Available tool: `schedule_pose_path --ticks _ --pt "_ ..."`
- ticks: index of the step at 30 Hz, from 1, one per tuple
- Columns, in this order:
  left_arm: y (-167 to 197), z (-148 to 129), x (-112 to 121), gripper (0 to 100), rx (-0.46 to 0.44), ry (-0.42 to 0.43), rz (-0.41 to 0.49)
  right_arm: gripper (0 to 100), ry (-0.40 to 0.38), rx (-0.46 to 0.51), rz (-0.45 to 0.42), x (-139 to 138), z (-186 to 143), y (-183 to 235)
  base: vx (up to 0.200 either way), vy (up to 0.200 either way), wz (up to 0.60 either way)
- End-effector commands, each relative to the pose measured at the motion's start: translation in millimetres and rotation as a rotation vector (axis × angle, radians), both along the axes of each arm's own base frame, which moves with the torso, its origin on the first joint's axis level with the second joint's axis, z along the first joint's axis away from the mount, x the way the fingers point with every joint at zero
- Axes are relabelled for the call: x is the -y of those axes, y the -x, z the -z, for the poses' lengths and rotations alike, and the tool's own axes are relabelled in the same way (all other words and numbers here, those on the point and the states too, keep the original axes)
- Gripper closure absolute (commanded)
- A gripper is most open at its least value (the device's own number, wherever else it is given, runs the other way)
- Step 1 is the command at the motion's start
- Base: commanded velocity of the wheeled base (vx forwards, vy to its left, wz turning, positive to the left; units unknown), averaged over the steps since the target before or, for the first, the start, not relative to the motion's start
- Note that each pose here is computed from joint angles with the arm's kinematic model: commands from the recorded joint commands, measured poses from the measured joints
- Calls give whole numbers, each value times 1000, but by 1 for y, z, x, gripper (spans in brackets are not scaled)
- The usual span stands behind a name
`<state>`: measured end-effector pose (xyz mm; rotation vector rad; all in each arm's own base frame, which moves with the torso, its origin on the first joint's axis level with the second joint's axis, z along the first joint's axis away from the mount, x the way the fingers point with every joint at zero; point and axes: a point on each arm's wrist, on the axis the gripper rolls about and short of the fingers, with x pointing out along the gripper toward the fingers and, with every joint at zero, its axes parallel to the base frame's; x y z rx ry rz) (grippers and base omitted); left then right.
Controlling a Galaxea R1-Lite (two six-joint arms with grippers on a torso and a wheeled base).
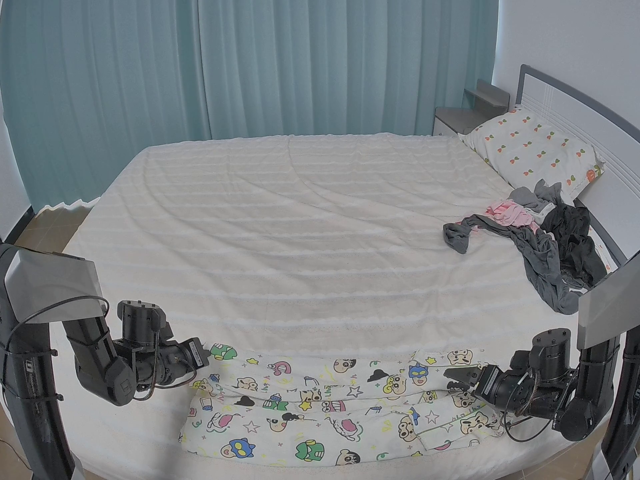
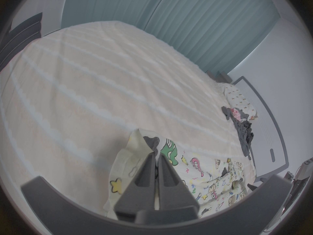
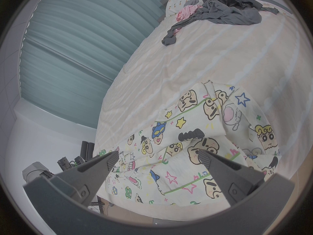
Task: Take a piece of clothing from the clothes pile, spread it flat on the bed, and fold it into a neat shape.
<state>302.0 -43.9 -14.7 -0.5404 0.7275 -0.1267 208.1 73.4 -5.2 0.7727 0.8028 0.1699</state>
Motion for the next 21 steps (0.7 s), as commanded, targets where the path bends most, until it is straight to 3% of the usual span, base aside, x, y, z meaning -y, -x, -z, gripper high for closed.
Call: schedule_pose_path --ticks 1,9,14,21 --pt "-2 -9 0 100 56 -11 23 0 -3 9 -2 0 -1 0 0 0 0" --pt "-5 -14 1 100 124 -28 64 0 -1 5 -2 0 0 1 0 0 0" --pt "-14 -24 3 100 214 -19 68 0 -2 8 -2 0 -1 0 0 0 0" --pt "-14 -25 3 100 228 -33 106 0 -1 5 -2 0 0 1 0 0 0"
